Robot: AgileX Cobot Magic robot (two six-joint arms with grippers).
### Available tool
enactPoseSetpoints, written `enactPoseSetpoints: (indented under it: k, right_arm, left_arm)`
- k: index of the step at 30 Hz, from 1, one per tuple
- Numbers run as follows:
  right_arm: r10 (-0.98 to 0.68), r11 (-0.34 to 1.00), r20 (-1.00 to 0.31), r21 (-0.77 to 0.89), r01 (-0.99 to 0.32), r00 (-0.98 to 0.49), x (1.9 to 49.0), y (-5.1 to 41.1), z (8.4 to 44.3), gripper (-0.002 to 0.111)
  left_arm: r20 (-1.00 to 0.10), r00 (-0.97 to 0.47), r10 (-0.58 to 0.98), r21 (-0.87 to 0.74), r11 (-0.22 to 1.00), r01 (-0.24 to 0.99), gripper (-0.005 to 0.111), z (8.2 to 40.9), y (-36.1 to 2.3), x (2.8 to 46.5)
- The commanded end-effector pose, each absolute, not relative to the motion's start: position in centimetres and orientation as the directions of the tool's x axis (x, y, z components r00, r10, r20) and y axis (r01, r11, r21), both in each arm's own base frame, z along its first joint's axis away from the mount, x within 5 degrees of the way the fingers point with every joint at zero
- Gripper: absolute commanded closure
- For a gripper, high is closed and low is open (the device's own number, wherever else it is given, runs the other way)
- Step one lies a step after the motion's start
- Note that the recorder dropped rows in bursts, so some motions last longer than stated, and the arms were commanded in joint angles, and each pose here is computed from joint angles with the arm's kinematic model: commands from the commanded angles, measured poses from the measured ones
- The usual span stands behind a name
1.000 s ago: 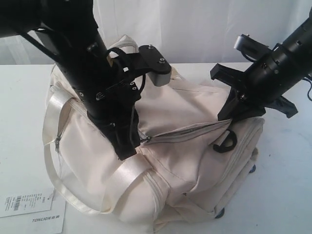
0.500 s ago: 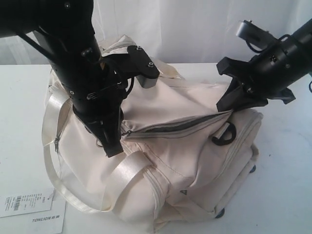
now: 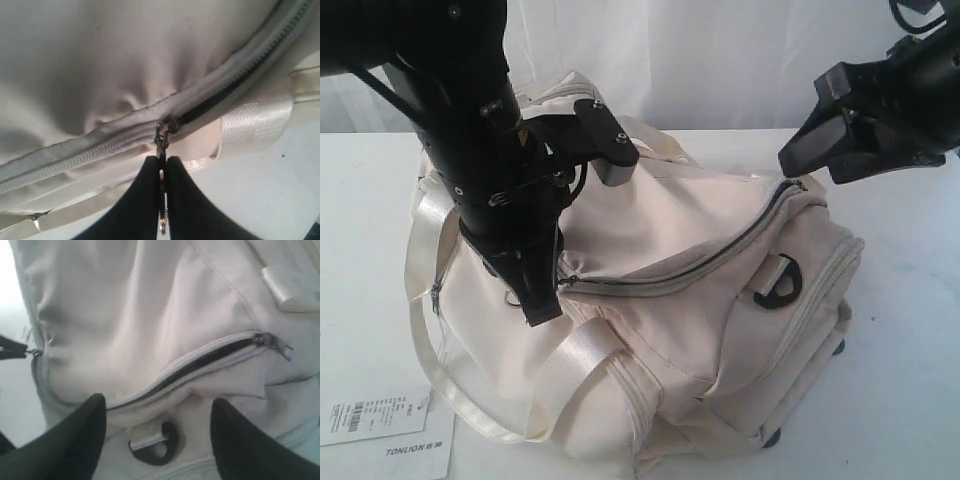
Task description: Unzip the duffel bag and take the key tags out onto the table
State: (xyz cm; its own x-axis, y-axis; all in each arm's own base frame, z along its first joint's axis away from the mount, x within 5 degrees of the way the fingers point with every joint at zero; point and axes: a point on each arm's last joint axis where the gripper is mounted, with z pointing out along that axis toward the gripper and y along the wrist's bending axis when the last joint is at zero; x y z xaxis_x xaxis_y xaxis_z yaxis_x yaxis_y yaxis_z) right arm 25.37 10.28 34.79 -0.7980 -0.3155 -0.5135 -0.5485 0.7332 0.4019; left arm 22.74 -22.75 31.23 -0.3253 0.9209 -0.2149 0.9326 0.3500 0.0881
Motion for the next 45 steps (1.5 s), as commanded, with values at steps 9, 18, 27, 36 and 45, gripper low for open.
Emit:
enactPoseSetpoints:
  k: [9,18,27,36,45]
  right_arm:
    - [-0.76,0.167,-0.638,-0.008,-0.986,-0.124,19.2,15.0,37.0,0.055]
    - [-0.855,-0.013,-0.499,-0.253,-0.967,0.142,18.1,17.5,33.6,0.054]
    - [-0.838,0.027,-0.526,-0.308,-0.951,0.147,18.8,18.9,30.9,0.039]
    - [-0.87,0.011,-0.481,-0.234,-0.972,0.106,19.4,19.4,28.0,0.055]
    - [-0.92,0.014,-0.389,-0.168,-0.986,0.054,19.3,18.8,27.0,0.108]
  left_arm:
    - [-0.213,-0.332,0.919,0.074,0.354,0.932,0.107,31.5,-22.4,22.4]
    - [-0.218,-0.334,0.917,0.067,0.355,0.932,0.107,31.5,-22.5,22.4]
    - [-0.218,-0.334,0.917,0.067,0.355,0.932,0.107,31.5,-22.5,22.4]
    - [-0.218,-0.334,0.917,0.067,0.355,0.932,0.107,31.5,-22.5,22.4]
    - [-0.218,-0.336,0.916,0.067,0.358,0.931,0.107,31.5,-22.5,22.4]
